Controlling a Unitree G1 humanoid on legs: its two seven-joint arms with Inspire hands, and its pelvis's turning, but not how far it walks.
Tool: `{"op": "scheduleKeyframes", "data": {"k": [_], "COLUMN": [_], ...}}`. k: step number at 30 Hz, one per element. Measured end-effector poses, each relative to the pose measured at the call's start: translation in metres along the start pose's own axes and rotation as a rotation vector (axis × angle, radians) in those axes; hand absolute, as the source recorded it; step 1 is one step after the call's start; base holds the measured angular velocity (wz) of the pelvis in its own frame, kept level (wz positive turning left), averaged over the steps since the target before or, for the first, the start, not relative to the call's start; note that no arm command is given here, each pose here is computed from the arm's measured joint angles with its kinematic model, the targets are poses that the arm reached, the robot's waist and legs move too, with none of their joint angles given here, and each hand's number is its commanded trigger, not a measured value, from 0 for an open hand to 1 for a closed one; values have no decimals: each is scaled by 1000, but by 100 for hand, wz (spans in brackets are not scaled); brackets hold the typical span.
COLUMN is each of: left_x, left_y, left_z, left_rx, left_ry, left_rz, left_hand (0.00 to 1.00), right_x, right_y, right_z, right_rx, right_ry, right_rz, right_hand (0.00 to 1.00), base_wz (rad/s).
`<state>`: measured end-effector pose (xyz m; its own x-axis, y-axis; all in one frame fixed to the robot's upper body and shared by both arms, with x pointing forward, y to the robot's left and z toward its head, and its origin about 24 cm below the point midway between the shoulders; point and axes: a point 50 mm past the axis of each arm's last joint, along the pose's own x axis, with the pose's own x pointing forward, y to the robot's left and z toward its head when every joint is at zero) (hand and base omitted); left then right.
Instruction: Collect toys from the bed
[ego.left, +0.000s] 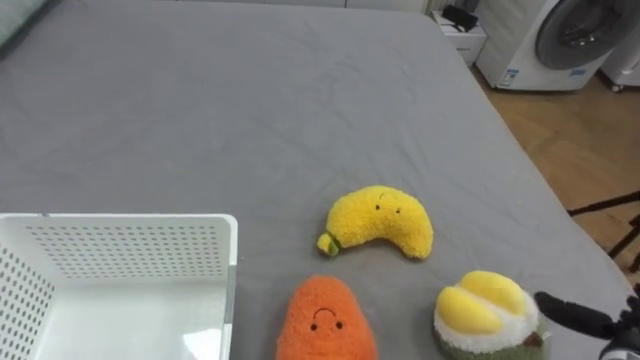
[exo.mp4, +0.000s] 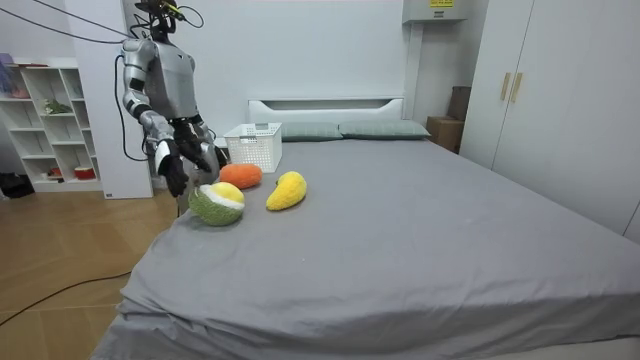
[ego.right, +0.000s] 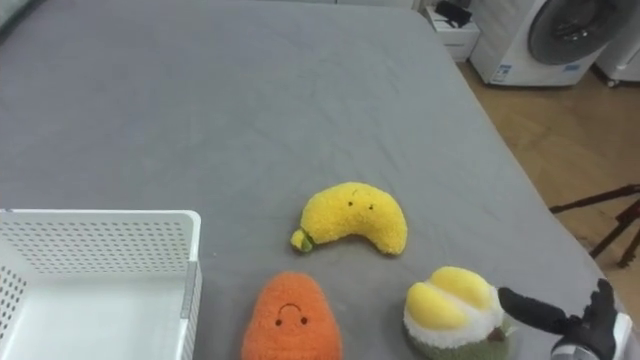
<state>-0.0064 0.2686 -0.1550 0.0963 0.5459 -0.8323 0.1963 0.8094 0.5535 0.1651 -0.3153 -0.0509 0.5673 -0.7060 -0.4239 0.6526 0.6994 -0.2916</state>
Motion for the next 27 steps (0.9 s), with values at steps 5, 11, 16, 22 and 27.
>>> {"op": "scheduleKeyframes", "data": {"k": [5,11,16,22,27], "left_x": [0,-1,0,-1,-1], "left_y": [0,-1,0,-1,1], "left_z": [2,4,3,3,4], "left_rx": [-3,-6,-5,-6,-7], "left_ry": [-8,-12,-6,-4,-11], "left_rz": [2,1,0,-1,7], "left_hand": [0,0,0,0,0], "right_x": [-3,-4,-5,-7,-10], "right_y": [6,11,13,16,26], "right_z": [18,18,21,26,16], "right_rx": [23,10,-72,-122,-202], "right_ry": [-75,-83,-124,-163,-151], "right_rz": [27,51,66,86,149], "right_hand": [0,0,0,0,0], "base_wz": [1,0,0,0,5]}}
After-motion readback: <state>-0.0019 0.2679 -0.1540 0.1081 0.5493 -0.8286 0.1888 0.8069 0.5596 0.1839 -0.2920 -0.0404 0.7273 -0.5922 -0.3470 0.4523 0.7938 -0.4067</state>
